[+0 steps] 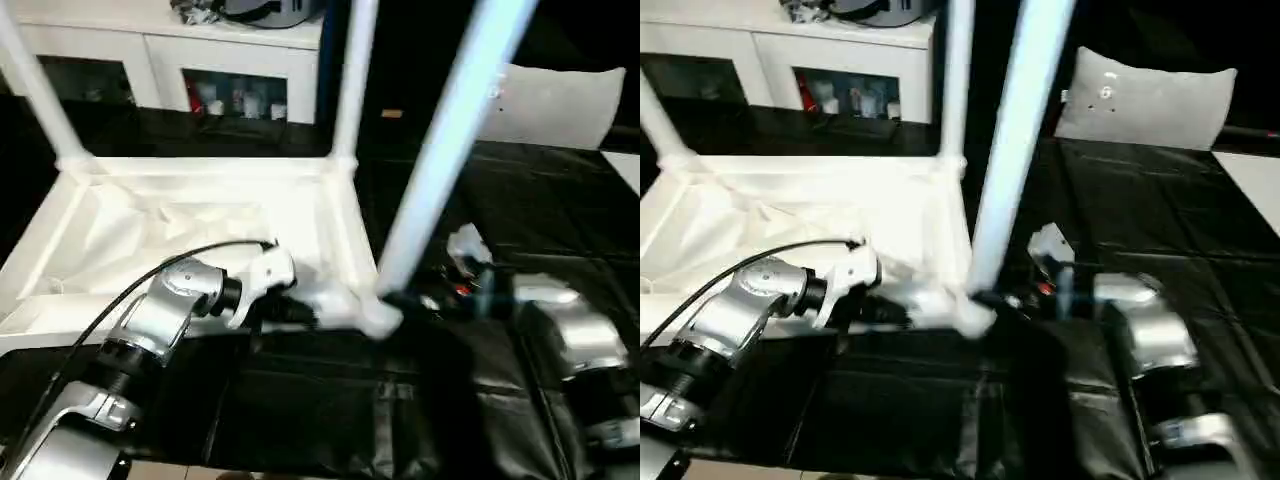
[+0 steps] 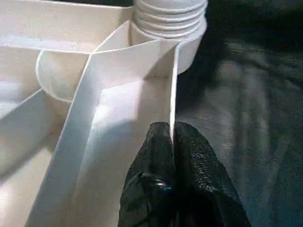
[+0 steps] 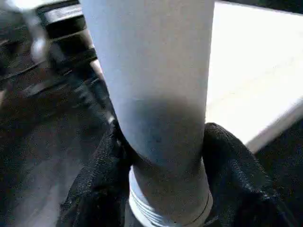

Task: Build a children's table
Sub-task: Rotate leg to tighten

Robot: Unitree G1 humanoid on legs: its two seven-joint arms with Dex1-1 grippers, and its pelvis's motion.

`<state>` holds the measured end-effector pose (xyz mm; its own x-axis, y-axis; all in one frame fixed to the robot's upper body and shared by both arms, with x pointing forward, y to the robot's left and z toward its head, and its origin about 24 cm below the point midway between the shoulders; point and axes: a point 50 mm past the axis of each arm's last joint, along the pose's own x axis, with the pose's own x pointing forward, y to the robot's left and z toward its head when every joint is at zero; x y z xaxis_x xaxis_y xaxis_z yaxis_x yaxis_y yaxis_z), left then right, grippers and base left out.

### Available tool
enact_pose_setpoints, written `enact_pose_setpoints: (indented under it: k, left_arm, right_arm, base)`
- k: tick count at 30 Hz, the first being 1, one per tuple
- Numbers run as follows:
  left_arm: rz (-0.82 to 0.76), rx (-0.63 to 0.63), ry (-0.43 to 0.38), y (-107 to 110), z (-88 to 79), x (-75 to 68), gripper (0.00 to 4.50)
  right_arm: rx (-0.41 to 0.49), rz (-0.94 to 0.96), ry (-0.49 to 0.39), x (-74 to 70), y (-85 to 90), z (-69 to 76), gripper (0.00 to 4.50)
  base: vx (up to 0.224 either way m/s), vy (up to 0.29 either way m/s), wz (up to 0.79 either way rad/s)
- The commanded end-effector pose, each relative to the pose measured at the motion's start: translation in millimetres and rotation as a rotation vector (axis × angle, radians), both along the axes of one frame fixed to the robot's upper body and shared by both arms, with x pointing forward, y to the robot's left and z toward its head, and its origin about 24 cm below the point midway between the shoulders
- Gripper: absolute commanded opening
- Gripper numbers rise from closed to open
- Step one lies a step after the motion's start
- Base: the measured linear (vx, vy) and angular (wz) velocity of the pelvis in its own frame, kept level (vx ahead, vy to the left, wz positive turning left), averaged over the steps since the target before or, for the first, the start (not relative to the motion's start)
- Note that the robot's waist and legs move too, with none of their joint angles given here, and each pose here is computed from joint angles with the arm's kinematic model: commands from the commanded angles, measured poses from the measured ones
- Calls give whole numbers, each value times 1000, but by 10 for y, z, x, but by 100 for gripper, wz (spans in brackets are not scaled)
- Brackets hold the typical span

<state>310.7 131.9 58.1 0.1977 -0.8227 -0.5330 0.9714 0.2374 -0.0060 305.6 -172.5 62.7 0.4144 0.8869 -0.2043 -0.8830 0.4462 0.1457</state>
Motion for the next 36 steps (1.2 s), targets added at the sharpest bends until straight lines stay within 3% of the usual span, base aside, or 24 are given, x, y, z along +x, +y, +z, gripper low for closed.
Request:
enact_pose_setpoints:
  k: [1,3,6,9,10,16,22,27,30,36]
  left_arm:
    - [52,-5,7,-151,-40,4,0]
    - [87,-13,-2,-231,-42,27,0]
    - [239,-41,-28,-511,-33,133,0]
    - [320,-41,-49,-630,-24,186,0]
    - [334,-34,-61,-669,-24,197,0]
    - [347,-18,-73,-738,-42,169,0]
    - [261,23,-108,-604,-84,120,0]
    - [148,52,-107,-448,-116,54,0]
    - [31,78,-102,-327,-110,5,0]
    - [-191,97,-97,-187,-70,-102,0]
  right_arm:
    - [-32,-118,66,52,27,-140,190]
    - [-51,-206,86,94,27,-212,190]
    - [-86,-542,173,290,-45,-379,190]
    - [-58,-610,178,313,45,-383,190]
    - [-58,-589,151,297,93,-369,246]
    - [-8,-516,52,213,227,-322,289]
    - [6,-434,-26,110,160,-256,338]
    - [4,-333,-101,36,5,-91,384]
    - [-45,-189,-137,-54,-79,43,422]
    - [-93,18,-126,-108,-95,112,408]
  base:
    - [0,0,0]
    - [0,0,0]
    - [0,0,0]
    - [0,0,0]
    - [0,0,0]
    - [0,0,0]
    - [0,0,0]
    - [0,0,0]
    - [0,0,0]
    - [0,0,0]
